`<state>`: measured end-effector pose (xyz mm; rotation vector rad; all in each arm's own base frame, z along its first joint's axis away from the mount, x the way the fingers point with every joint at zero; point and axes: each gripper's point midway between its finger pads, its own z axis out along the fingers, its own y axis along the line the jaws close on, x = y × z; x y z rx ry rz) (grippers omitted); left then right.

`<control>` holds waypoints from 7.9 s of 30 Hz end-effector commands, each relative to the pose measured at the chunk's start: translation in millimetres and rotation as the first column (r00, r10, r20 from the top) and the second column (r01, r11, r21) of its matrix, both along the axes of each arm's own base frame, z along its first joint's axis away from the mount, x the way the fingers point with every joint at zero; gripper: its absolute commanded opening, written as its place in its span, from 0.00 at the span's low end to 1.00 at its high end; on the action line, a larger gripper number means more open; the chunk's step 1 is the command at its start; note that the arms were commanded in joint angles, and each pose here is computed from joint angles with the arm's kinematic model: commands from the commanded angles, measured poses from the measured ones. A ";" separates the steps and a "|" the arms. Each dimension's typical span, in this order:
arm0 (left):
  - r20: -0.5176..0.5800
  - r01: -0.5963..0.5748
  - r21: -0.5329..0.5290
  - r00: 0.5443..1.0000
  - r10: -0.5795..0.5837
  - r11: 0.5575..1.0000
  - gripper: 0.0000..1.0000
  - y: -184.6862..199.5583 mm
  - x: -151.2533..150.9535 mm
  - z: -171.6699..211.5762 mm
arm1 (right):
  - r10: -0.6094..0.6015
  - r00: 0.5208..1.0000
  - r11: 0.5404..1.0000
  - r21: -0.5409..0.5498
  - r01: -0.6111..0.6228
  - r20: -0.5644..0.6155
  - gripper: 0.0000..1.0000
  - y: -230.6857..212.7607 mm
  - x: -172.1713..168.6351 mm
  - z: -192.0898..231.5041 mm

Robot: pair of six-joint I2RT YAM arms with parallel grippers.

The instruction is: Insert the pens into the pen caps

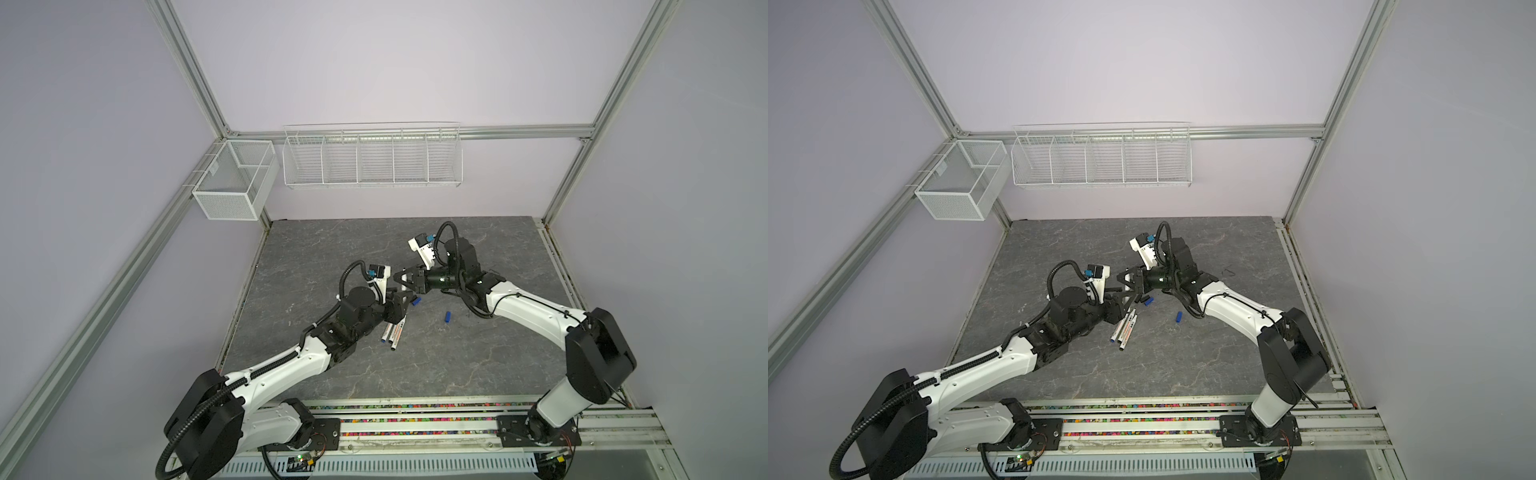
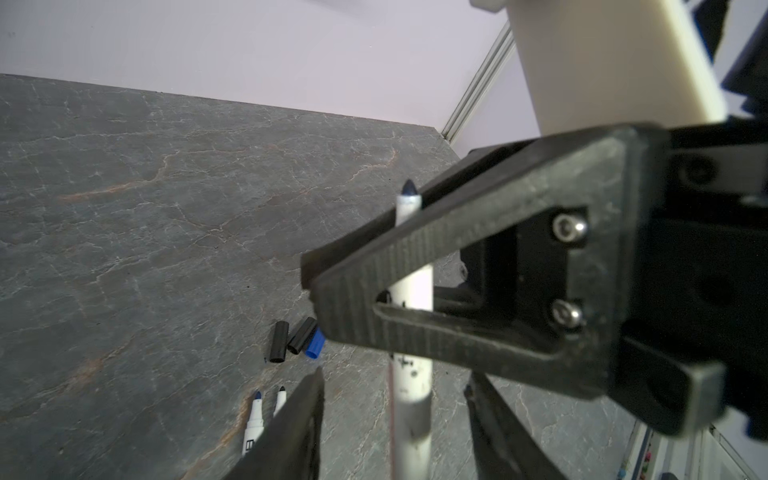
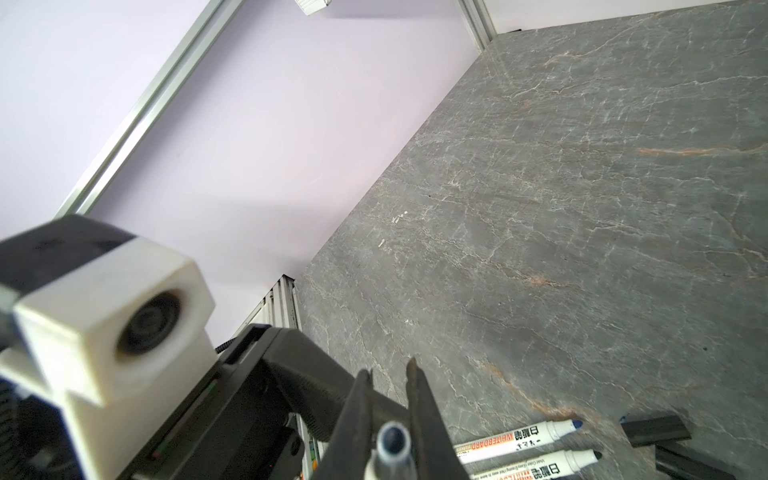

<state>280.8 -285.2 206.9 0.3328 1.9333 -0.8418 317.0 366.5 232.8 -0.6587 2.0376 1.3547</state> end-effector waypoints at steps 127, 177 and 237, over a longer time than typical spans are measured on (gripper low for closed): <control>0.022 0.299 -0.024 0.954 -0.298 0.954 0.00 -50.4 -30.7 -21.1 | -0.184 0.972 0.974 -0.109 0.201 0.148 0.10 -61.5 -8.3 36.5; 0.367 0.218 -0.167 0.919 -0.145 0.962 0.00 -44.0 2.9 74.9 | 0.218 0.973 0.962 -0.147 -0.228 -0.082 0.10 -56.1 -83.2 5.3; 0.370 0.309 -0.074 0.892 -0.262 0.948 0.00 -69.8 -32.1 34.0 | -0.018 0.991 0.999 -0.029 0.022 0.132 0.46 -54.1 -11.5 77.5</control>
